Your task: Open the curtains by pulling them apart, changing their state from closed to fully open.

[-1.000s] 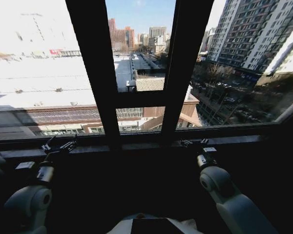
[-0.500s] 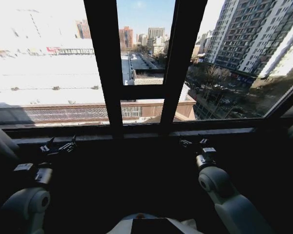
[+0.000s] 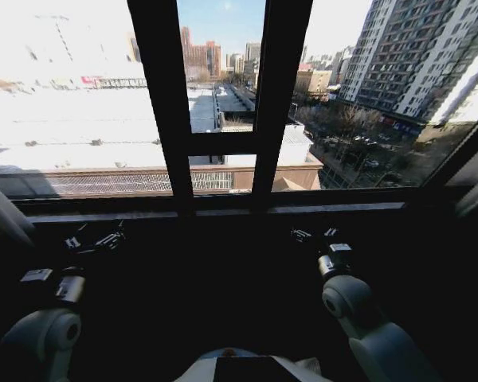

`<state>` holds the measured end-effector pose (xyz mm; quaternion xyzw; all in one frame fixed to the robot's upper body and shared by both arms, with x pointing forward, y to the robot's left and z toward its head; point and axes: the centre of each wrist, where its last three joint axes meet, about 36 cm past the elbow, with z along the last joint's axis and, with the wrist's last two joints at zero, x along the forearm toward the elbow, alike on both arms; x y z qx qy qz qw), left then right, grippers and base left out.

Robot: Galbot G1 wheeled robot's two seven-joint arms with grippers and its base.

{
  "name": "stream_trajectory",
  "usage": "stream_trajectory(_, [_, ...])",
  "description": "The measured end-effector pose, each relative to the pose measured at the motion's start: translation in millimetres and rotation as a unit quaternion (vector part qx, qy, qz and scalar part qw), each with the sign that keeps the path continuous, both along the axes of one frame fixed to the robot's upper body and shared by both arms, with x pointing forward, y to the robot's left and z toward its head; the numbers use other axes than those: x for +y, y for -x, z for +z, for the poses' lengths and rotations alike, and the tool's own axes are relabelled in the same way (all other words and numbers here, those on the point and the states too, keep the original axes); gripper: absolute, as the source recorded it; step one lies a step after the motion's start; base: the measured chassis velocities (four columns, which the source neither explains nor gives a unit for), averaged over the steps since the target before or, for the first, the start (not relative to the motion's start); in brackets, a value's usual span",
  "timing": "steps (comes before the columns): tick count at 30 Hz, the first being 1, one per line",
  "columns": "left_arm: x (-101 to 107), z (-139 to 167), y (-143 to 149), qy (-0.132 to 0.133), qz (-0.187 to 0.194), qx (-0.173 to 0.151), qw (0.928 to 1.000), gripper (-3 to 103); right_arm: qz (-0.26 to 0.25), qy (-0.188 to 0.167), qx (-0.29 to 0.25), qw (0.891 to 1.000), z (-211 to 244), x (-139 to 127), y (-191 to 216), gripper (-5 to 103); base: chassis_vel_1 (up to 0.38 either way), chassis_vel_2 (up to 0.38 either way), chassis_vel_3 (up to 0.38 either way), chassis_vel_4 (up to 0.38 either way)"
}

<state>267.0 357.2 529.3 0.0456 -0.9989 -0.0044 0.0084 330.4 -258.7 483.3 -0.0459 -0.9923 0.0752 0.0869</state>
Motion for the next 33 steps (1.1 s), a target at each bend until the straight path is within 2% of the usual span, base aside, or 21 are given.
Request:
stream_trajectory(10, [2.8,-4.0,2.4,0.001,0.001,-0.002,1.0000,100,-0.002,-0.001,-0.002,1.000,0.4,4.4,1.9,100,-0.073,-0.388,0.070,0.381])
stream_trajectory(33, [3.0,-4.2,3.2,0.002,0.000,-0.008,1.0000,100,-0.001,-0.001,-0.015,1.000,-6.0,9.6,5.3,100,0.041,-0.326,-0.036,0.346])
